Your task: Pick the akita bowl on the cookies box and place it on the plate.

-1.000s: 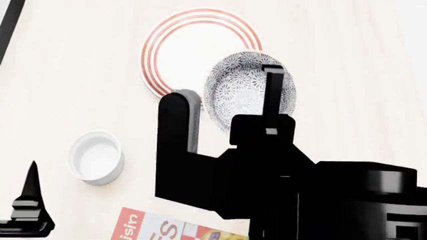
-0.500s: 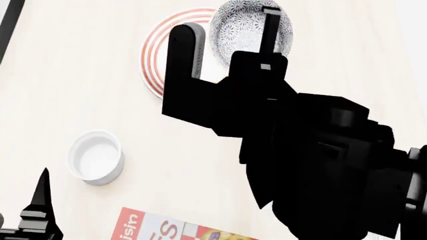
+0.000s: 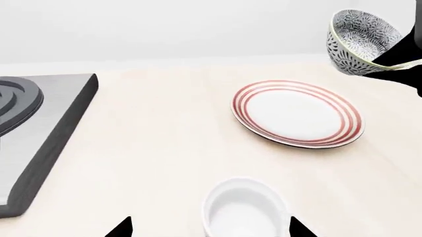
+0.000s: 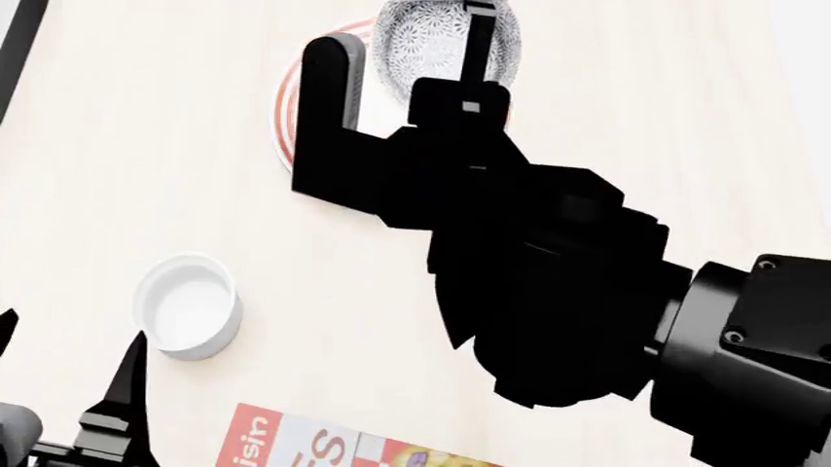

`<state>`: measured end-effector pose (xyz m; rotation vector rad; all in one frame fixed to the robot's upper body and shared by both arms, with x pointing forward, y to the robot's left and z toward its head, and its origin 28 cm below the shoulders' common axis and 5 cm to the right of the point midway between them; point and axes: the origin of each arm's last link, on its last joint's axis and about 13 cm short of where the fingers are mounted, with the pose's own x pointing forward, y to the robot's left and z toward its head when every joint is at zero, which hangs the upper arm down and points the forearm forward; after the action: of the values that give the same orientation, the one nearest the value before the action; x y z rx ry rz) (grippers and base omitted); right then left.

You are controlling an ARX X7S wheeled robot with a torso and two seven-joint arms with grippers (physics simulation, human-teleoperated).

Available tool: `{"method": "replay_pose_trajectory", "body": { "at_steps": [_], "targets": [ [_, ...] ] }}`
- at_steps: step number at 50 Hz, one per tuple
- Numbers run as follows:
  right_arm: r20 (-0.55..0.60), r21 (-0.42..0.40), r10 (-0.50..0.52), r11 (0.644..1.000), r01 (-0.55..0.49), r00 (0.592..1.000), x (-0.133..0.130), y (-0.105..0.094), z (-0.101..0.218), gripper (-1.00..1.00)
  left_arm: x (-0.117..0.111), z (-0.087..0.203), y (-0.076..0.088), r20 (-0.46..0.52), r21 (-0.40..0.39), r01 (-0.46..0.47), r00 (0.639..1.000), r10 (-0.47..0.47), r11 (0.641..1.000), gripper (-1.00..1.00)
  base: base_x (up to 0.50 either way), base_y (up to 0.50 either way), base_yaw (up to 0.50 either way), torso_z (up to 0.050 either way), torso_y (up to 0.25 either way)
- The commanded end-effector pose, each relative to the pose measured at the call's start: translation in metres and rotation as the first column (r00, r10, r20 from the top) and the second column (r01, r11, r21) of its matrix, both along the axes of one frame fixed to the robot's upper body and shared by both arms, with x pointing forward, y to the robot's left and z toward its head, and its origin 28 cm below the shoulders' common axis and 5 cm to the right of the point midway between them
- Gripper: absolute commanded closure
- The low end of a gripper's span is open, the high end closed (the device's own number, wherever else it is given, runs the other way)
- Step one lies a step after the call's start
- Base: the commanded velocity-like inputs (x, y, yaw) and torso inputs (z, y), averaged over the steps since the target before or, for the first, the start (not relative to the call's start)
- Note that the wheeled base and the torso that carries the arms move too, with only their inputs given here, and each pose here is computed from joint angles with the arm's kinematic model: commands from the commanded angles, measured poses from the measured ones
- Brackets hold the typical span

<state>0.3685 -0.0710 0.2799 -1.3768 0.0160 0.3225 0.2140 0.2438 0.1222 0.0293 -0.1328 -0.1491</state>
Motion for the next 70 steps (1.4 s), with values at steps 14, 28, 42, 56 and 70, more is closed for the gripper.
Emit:
{"method": "replay_pose_trajectory", "body": {
  "at_steps": [14, 28, 42, 56, 70],
  "targets": [
    [-0.032, 0.146, -0.007, 0.989, 0.012, 0.999, 0.038, 0.032, -0.007, 1.0, -0.002, -0.004, -0.001, 0.002, 0.014, 0.042, 0.999, -0.042, 0.999, -1.0, 0.0, 0.0, 0.0, 0.0, 0.0],
    [-0.044, 0.182, -0.008, 0.983, 0.016, 0.999, 0.048, 0.051, -0.013, 1.0, -0.006, -0.004, 0.0, 0.015, 0.02, 0.07, 0.997, -0.07, 0.997, -1.0, 0.0, 0.0, 0.0, 0.0, 0.001],
    [-0.05, 0.16, -0.041, 0.986, 0.049, 0.998, 0.051, 0.043, -0.015, 1.0, -0.007, -0.008, 0.002, 0.019, 0.026, 0.113, 0.993, -0.114, 0.993, -1.0, 0.0, 0.0, 0.0, 0.0, 0.001],
    [-0.047, 0.147, -0.029, 0.988, 0.036, 0.998, 0.05, 0.046, -0.029, 1.0, -0.009, -0.009, 0.003, 0.039, 0.016, 0.143, 0.989, -0.144, 0.99, -1.0, 0.0, 0.0, 0.0, 0.0, 0.001],
    [-0.053, 0.145, -0.016, 0.989, 0.023, 0.998, 0.049, 0.048, -0.034, 1.0, -0.009, -0.013, 0.001, 0.049, 0.046, 0.128, 0.99, -0.13, 0.991, -1.0, 0.0, 0.0, 0.0, 0.001, -0.083]
  ]
}}
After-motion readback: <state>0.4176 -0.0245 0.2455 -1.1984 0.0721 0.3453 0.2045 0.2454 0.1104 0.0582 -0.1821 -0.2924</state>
